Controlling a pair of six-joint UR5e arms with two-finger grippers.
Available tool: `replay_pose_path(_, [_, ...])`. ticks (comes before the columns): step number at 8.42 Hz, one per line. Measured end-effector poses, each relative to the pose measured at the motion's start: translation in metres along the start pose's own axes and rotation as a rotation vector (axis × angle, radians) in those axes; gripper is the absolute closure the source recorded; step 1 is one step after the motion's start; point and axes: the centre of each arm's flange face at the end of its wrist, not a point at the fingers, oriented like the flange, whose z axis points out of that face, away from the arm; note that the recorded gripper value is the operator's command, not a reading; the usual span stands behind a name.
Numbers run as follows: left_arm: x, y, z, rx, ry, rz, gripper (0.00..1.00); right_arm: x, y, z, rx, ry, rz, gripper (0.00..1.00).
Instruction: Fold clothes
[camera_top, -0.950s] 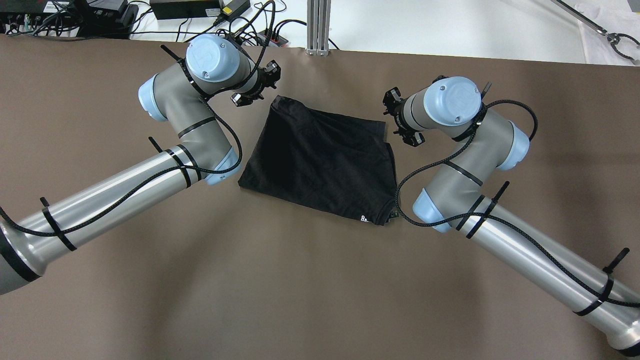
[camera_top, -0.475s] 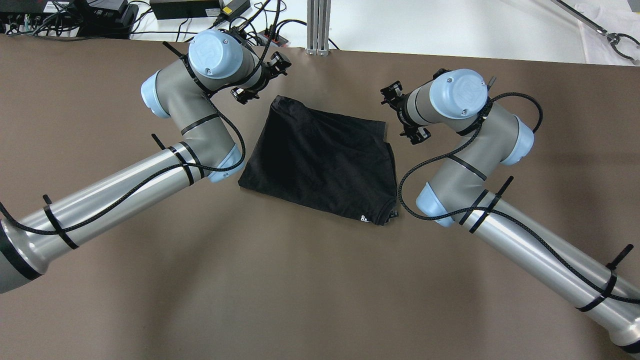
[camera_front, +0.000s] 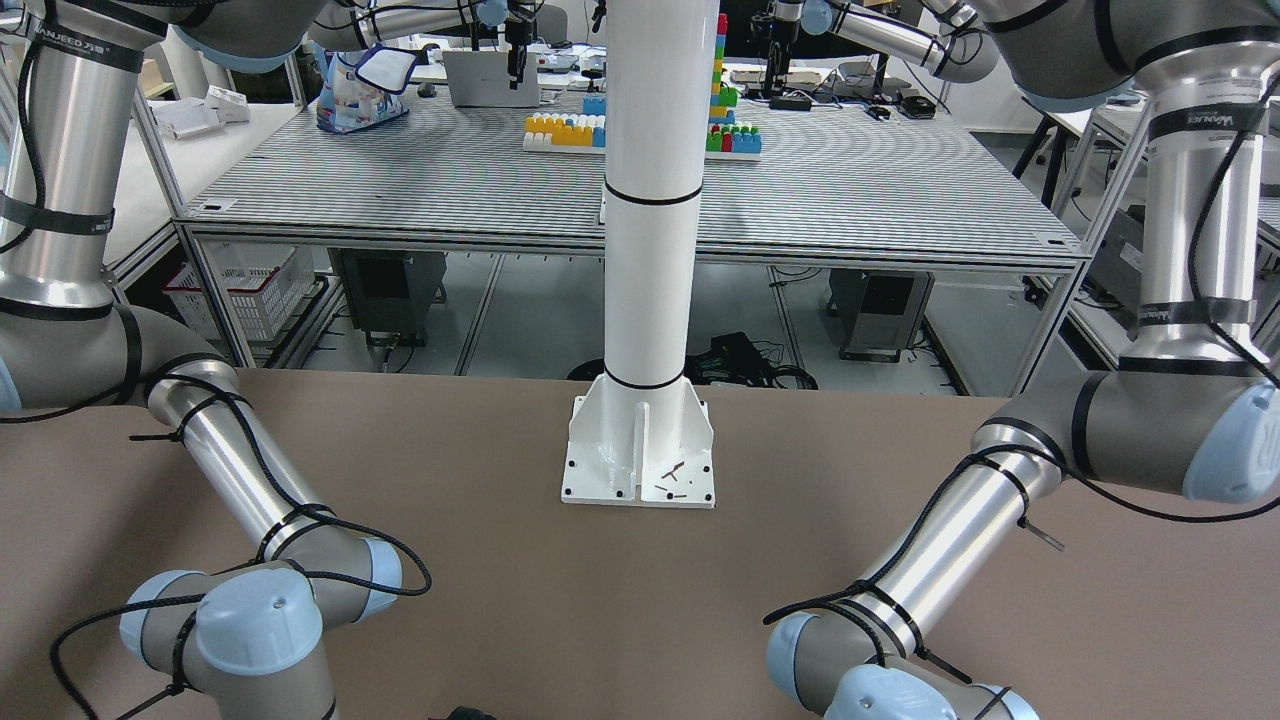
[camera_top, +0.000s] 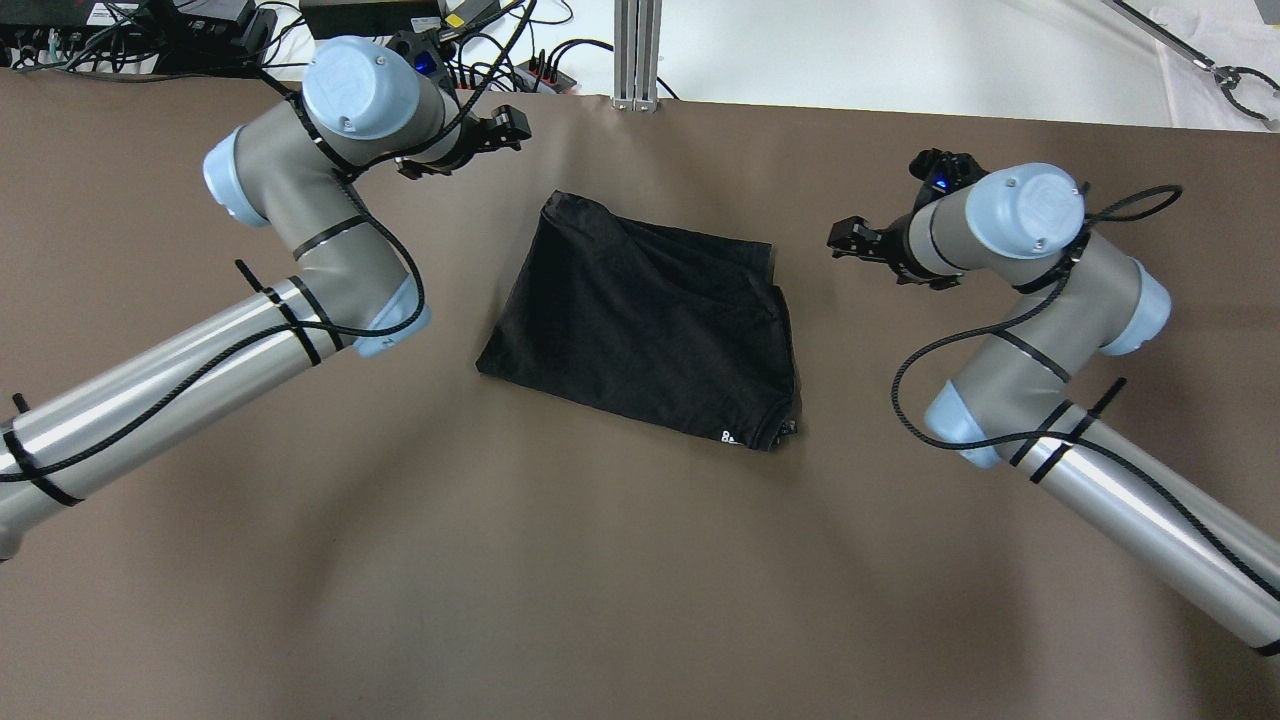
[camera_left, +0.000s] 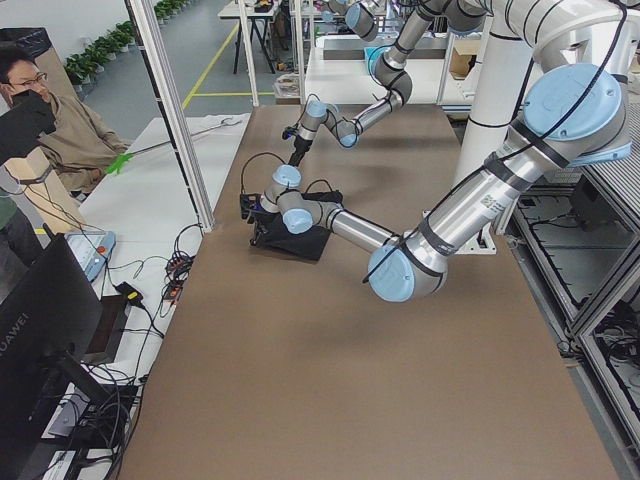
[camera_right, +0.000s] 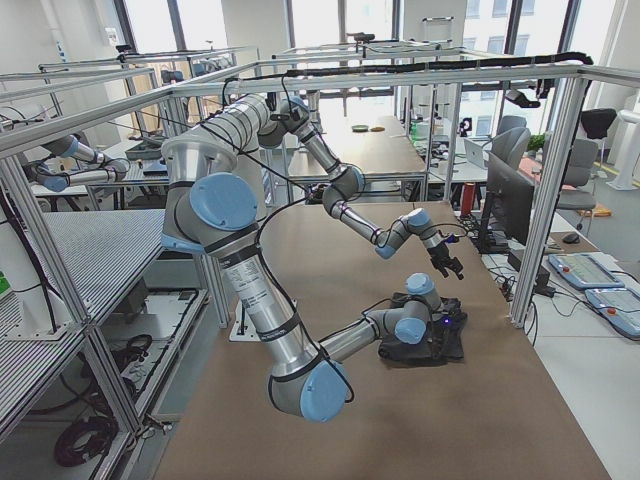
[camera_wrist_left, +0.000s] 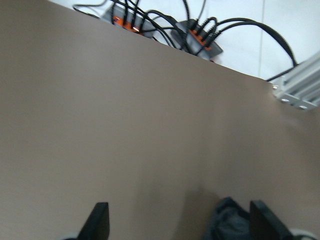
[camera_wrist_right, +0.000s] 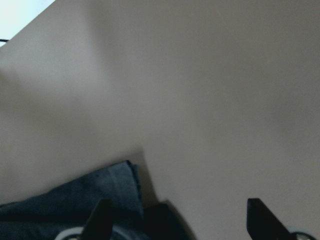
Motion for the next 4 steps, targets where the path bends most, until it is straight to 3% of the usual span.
replay_pose_path(2, [-0.089, -0.034, -0.035, 0.022, -0.135, 0.226, 0.0, 0.1, -0.041, -0.007, 0.016, 0.103, -0.36, 0.05])
replay_pose_path(4, [-0.213, -0.068, -0.092, 0.044, -0.241, 0.439, 0.0, 0.216, -0.094, -0.041, 0.025, 0.23, -0.62, 0.05])
